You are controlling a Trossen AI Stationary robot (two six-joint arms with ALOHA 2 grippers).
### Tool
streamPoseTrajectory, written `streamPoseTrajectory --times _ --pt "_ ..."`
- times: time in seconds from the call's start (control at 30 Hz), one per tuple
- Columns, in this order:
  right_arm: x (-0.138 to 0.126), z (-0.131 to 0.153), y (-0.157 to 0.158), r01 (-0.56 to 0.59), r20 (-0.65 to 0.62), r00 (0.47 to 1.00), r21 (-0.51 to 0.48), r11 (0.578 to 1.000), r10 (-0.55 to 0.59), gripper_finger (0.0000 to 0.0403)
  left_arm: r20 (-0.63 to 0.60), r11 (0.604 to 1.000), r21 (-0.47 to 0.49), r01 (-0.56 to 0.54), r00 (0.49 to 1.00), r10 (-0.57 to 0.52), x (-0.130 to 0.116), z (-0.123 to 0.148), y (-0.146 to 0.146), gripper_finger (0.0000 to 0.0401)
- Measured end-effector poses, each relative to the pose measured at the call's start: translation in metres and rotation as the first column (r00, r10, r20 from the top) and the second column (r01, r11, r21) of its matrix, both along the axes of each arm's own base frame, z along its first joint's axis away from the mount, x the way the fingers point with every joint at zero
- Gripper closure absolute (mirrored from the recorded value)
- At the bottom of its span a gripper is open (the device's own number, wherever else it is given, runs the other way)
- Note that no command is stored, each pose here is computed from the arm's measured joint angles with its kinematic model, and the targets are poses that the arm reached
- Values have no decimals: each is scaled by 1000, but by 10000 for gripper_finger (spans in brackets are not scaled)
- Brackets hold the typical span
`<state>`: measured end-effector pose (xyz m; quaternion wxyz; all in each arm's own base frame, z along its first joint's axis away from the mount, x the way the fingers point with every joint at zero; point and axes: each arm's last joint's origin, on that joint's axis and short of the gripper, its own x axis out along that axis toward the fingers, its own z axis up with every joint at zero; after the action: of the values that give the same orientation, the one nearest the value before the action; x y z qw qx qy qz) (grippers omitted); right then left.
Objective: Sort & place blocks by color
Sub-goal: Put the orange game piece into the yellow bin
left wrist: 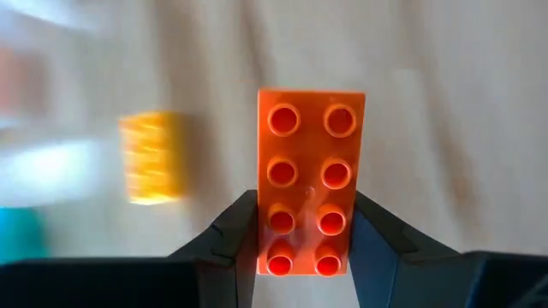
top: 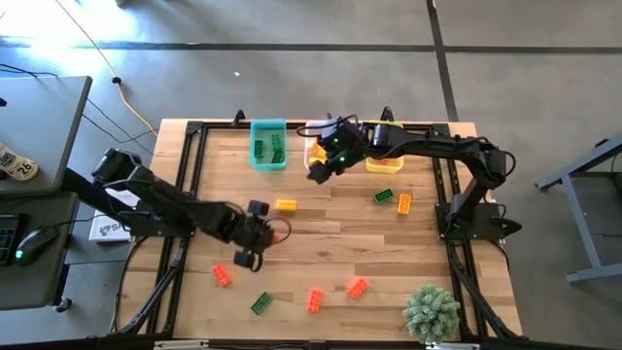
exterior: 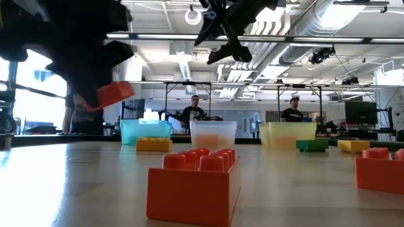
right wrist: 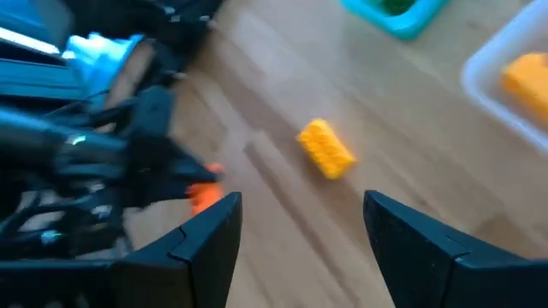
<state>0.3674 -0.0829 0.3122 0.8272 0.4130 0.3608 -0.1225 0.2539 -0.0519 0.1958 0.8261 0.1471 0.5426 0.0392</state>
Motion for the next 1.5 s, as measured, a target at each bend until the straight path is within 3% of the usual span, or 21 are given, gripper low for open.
streamPoseTrajectory --times 0.23,0.6,0.9,1.27,1.37,1.5 --pt "5 6 0 -24 82 996 47 999 20 171 100 994 69 -80 992 73 20 24 37 291" --pt "2 6 -12 0 85 996 55 999 -5 171 247 975 136 -177 959 139 38 60 91 291" --pt "2 6 -15 41 78 996 20 999 -43 171 342 957 195 -215 929 139 45 83 114 291" --pt "2 6 -18 98 78 992 -45 994 -94 173 414 944 194 -266 895 167 48 89 126 291" --pt "2 6 -17 87 81 993 -49 995 -83 190 427 942 196 -273 888 168 48 90 126 291" --pt "4 7 -15 64 92 994 -72 995 -57 246 433 941 185 -283 883 180 48 90 126 291"
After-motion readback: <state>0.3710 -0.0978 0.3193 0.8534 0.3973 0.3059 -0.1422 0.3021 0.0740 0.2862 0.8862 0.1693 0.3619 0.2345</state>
